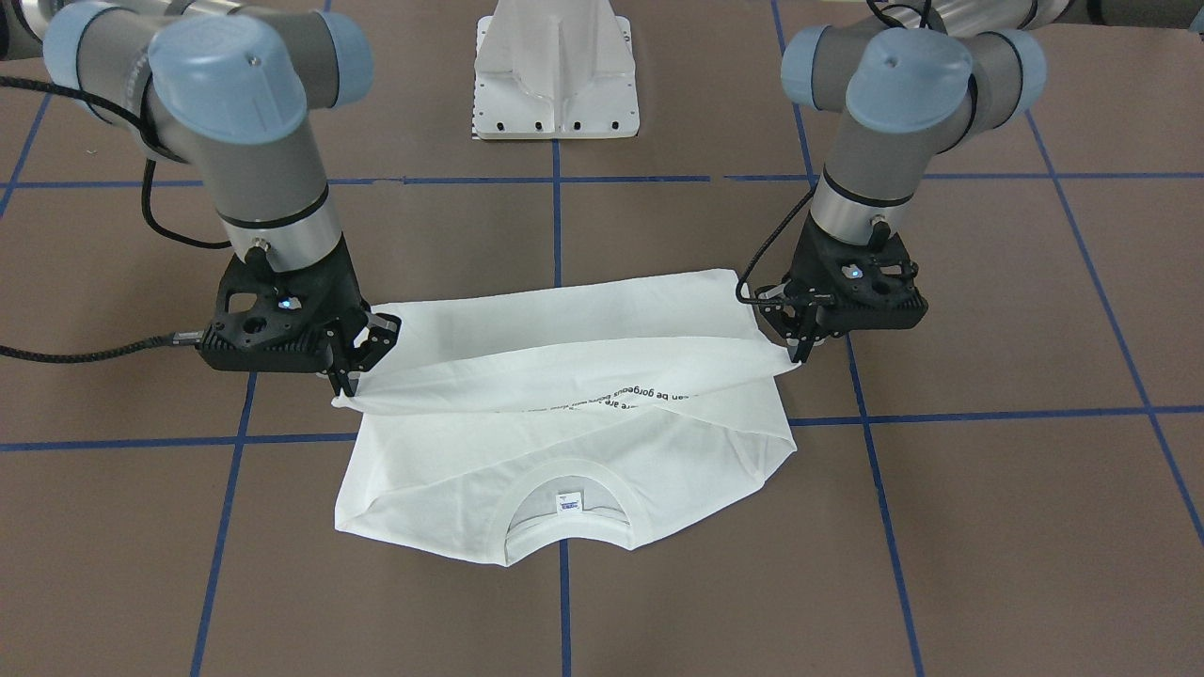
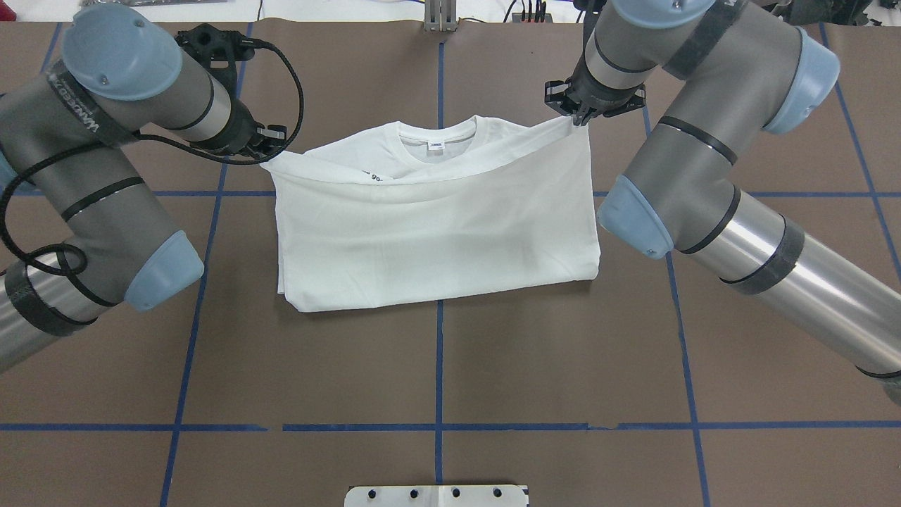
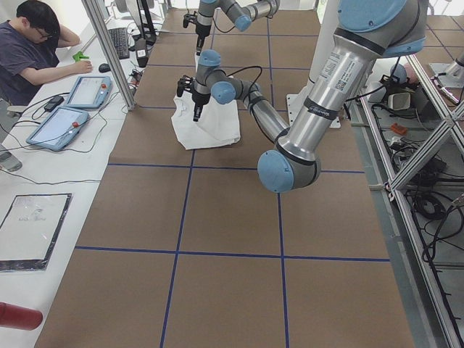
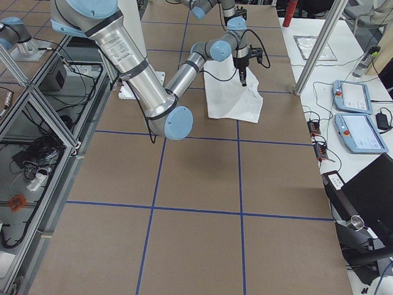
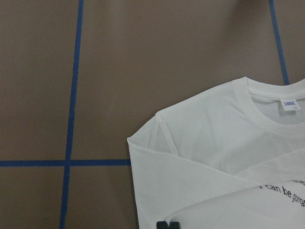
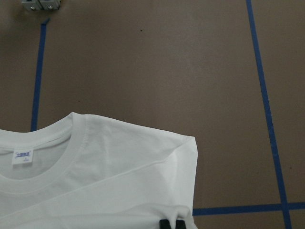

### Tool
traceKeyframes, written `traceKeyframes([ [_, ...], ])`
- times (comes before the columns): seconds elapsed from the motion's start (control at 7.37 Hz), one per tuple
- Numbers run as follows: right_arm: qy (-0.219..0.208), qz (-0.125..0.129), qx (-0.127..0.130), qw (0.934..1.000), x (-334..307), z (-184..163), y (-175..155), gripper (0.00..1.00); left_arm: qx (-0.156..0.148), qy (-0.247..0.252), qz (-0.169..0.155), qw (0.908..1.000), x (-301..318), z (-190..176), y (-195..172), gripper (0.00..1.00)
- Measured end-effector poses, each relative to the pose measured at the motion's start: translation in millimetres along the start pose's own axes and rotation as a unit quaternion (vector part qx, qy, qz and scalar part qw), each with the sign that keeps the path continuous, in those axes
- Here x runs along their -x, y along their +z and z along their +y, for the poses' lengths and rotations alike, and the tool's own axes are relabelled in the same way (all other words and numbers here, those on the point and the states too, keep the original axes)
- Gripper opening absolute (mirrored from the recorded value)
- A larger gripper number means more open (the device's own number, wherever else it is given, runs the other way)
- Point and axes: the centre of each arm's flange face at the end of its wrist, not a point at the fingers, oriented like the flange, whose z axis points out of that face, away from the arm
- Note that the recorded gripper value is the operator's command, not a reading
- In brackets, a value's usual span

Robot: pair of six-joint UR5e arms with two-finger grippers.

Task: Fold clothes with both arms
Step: 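Lower the hem onto the collar and open both grippers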

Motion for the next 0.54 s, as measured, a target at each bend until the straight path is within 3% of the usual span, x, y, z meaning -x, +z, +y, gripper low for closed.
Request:
traceKeyframes([
  [0.27, -0.008, 0.018, 0.007, 0.9998, -7, -6, 55, 0.0, 0.002, 0.0, -0.001, 1.0, 8, -5, 31, 0.0],
  [0.54, -0.019, 0.029, 0.017, 0.9993, -1, 8, 82, 0.0, 0.008, 0.005, 0.0, 1.0, 8, 0, 51, 0.0],
])
